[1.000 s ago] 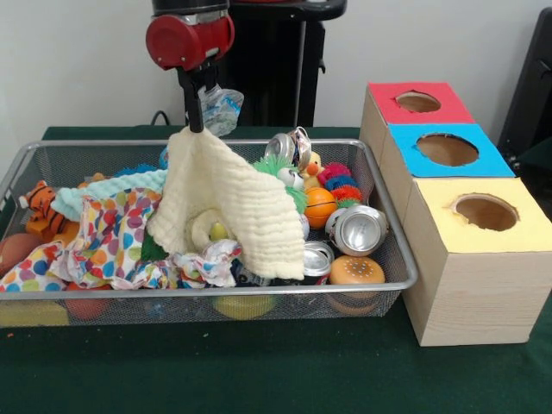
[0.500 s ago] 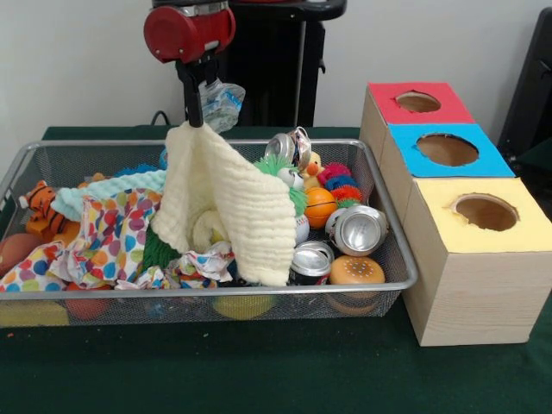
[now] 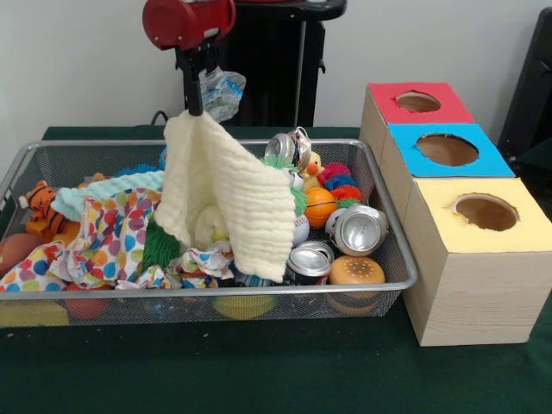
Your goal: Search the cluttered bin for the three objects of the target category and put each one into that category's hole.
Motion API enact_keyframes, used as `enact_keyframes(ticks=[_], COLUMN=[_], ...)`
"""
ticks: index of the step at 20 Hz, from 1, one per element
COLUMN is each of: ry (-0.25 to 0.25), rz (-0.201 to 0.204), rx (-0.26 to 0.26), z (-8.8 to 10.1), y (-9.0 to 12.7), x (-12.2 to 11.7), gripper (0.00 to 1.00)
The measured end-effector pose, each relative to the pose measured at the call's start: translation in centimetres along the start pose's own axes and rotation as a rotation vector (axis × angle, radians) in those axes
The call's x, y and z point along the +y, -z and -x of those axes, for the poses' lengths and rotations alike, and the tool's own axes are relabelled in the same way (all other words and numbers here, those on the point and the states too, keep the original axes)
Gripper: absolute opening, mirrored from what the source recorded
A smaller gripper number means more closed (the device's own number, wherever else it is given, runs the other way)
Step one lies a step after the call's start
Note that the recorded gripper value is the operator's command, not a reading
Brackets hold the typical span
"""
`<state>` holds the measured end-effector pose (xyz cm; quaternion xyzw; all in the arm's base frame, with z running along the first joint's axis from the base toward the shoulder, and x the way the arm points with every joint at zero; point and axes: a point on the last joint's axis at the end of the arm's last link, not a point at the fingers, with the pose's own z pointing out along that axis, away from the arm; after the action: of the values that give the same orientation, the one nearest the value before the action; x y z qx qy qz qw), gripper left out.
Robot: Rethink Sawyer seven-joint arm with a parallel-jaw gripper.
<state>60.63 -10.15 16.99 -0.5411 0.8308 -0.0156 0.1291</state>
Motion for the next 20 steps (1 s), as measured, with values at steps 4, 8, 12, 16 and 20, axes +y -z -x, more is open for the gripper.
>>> enact_keyframes(ticks=[4, 8, 12, 16, 20], ry=[-0.003, 0.013, 0.031, 0.039, 0.046], rz=[-0.002, 0.001, 0.011, 0.033, 0.067], rx=[-0.002, -0.006, -0.01, -0.015, -0.018], z=[0.3, 1.4, 2.6, 3.3, 3.8], y=[0.4, 0.3, 0.0, -0.5, -1.2], x=[-0.2, 0.1, 0.8, 1.8, 3.4], gripper=[0.0, 0.0, 0.0, 0.0, 0.0])
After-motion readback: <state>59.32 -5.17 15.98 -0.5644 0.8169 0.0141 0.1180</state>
